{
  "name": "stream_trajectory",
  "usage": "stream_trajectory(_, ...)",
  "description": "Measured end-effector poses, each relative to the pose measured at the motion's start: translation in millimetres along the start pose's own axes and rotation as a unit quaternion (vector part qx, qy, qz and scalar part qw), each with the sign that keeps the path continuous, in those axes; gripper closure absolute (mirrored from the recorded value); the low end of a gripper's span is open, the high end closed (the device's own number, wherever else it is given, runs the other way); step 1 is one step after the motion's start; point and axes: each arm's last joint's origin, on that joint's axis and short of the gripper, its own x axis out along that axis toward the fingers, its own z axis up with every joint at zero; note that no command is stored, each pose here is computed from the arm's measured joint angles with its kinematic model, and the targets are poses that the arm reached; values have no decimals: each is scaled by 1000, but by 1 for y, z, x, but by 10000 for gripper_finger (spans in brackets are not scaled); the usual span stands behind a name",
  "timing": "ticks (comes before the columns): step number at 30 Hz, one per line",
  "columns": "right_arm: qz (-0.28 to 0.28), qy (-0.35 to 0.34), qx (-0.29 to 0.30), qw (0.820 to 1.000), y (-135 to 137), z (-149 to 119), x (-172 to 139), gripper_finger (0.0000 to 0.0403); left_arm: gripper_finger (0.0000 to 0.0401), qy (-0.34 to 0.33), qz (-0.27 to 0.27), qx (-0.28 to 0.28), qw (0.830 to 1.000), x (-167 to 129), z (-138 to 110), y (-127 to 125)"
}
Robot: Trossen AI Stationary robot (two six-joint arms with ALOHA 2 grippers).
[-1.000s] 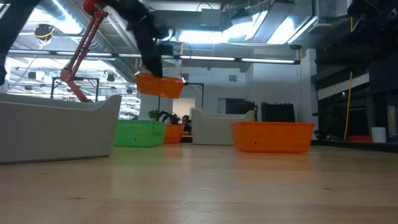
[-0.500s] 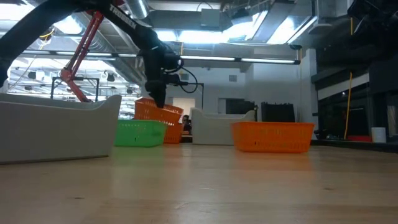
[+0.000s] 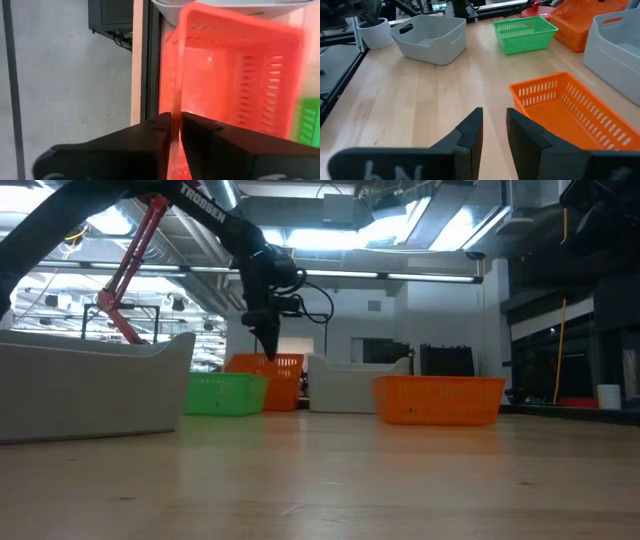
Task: Stack baskets by color
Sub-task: Stack the bottom left orange bin on the top orange bin
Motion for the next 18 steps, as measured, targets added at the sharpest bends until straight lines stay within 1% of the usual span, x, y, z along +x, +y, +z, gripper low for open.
stream_trajectory(4,1,0,0,1000,0,0,0,317,343,3,4,-3,1000,0,0,0)
stream_trajectory(7,1,1,0,1000,0,0,0,317,333,14,20,-7,1000,-5,0,1)
stream_trajectory(9,2,1,0,1000,0,0,0,317,330,18,33,-8,999,-14,2,3)
stream_trajectory(13,2,1,0,1000,0,0,0,317,331,-4,42,-31,999,-34,10,9)
stream_trajectory(18,3,1,-1,1000,0,0,0,317,331,-15,55,-30,998,-37,16,8)
